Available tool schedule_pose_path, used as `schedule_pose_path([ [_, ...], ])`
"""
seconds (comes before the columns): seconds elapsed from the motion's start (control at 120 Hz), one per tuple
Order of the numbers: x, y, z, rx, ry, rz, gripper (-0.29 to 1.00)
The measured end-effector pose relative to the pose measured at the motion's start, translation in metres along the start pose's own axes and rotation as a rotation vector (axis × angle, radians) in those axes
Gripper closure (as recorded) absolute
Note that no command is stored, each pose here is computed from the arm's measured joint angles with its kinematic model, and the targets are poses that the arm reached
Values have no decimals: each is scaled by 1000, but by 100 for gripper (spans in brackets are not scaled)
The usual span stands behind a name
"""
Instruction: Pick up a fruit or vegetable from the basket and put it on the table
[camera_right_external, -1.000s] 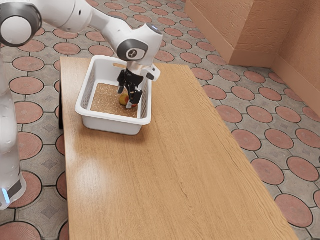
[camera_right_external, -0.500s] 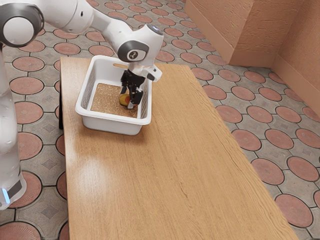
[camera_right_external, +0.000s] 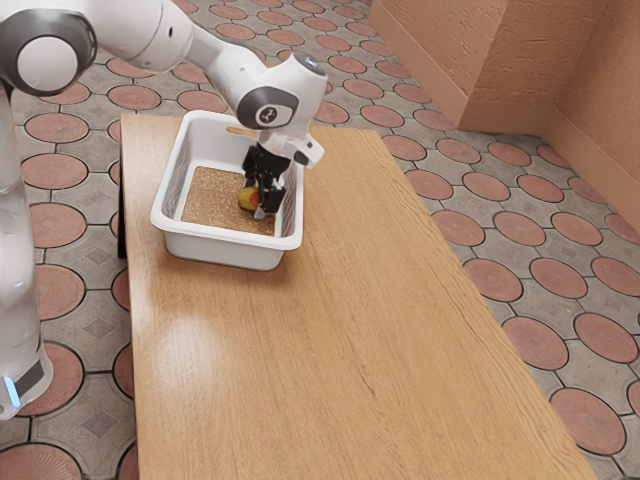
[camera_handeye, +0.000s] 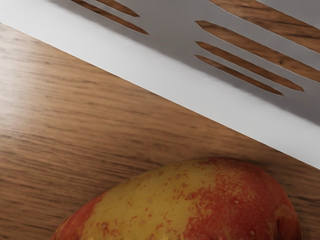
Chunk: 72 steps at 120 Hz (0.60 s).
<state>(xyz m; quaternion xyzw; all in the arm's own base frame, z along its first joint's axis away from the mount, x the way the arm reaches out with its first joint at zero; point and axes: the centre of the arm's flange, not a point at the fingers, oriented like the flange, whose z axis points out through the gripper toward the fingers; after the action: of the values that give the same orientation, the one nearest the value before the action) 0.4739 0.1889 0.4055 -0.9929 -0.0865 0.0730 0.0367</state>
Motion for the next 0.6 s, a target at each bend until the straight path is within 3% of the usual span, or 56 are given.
schedule_pose_path([
  [0.2, 1, 2, -1, 6, 3, 9, 29],
  [0.6, -1, 1, -8, 10, -1, 6, 31],
])
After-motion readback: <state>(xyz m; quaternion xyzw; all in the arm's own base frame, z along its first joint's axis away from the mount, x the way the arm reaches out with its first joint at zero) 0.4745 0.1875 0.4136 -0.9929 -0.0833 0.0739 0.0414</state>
